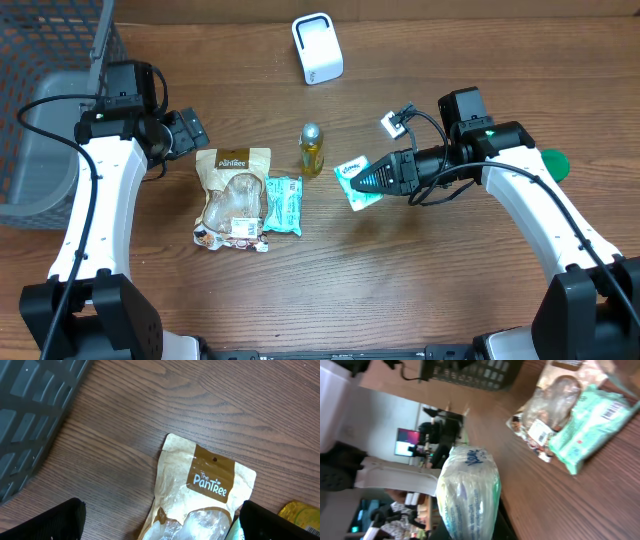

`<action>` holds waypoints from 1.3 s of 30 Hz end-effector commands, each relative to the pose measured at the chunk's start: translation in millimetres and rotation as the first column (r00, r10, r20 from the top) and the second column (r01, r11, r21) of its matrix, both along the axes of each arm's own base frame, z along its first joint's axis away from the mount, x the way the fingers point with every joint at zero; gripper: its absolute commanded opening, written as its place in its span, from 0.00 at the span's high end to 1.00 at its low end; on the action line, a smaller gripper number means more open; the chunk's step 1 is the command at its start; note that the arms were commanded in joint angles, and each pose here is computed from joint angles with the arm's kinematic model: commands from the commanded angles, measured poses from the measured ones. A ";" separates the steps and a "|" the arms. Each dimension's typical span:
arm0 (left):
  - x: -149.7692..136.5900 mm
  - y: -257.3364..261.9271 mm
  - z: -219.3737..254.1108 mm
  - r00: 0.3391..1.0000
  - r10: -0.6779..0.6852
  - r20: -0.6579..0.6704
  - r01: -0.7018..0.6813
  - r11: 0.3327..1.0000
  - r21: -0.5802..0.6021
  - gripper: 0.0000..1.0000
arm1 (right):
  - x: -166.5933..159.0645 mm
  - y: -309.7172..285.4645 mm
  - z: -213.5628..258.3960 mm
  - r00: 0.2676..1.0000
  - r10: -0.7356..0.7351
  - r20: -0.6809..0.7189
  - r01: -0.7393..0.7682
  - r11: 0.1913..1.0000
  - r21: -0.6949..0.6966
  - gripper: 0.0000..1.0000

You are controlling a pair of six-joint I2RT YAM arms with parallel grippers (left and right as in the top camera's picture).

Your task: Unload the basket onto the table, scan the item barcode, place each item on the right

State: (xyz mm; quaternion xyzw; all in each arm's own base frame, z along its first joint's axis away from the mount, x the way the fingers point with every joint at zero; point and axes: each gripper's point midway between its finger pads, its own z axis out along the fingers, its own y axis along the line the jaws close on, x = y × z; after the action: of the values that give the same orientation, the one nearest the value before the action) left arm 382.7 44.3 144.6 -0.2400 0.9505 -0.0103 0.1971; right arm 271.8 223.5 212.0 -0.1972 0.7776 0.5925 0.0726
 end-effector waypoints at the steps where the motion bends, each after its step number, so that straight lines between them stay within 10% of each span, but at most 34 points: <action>1: 2.9 -1.5 8.3 1.000 -0.011 0.024 0.011 1.000 0.001 0.01 | 7.3 -3.9 1.5 0.998 -0.019 0.067 0.023 0.998 -0.057 0.96; 39: 2.9 -1.5 8.3 1.000 -0.011 0.024 0.011 1.000 0.001 0.00 | 36.0 -51.7 -75.8 0.959 -0.281 0.039 0.258 0.807 -0.532 0.96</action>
State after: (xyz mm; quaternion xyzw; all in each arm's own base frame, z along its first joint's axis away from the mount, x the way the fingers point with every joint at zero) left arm 382.7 44.3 144.6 -0.2400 0.9505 -0.0103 0.1971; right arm 302.5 182.6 140.8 -0.1182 0.9152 0.3776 0.0763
